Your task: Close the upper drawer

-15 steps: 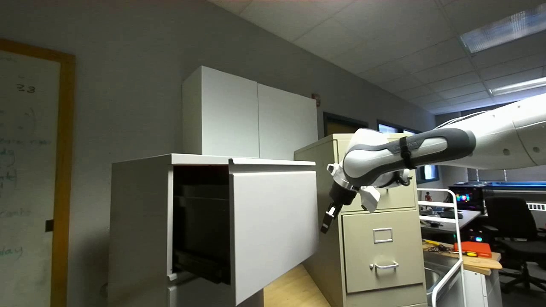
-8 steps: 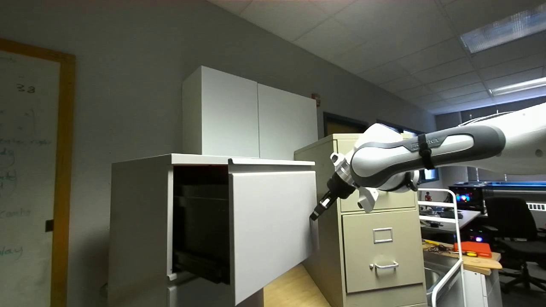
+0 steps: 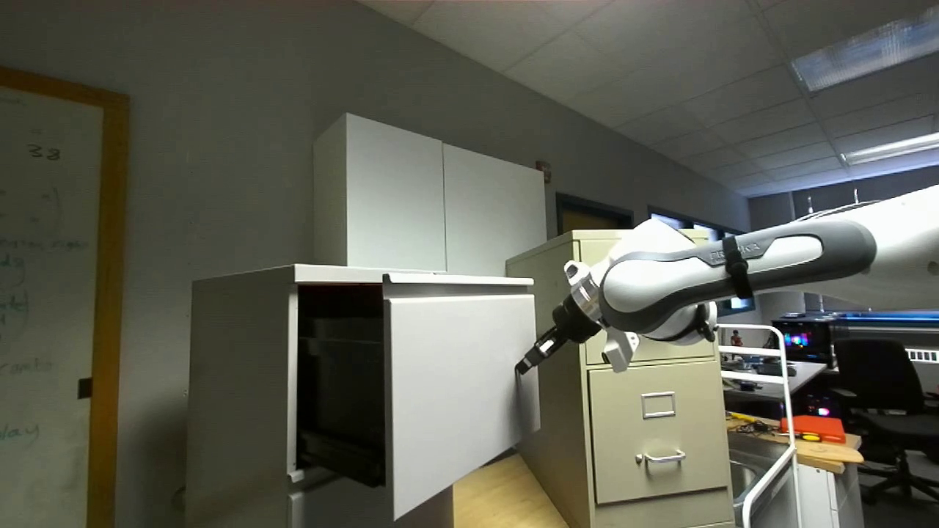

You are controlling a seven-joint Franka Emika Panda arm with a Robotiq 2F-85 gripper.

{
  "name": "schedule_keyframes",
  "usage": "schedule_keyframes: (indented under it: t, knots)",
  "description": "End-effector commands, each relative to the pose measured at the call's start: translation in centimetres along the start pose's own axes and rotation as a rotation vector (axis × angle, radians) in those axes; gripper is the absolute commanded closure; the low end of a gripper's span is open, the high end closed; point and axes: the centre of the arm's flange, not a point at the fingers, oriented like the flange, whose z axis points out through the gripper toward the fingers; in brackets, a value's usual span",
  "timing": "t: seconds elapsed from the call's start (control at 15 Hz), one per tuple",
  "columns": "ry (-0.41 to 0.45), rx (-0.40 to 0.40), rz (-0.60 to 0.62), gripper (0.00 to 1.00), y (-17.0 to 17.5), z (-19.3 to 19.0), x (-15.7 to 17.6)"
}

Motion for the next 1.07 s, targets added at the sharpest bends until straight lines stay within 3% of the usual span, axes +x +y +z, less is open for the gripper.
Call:
schedule_keyframes:
  t: [0.0, 0.33, 1.0]
  knots:
    - [0.041, 0.03, 0.007, 0.94, -1.7, 1.8, 2.0]
    - [0.05, 0.042, -0.011, 0.95, -3.5, 4.0, 4.1]
    - [0.071, 0.011, -0.007, 0.94, -3.7, 8.5, 10.4]
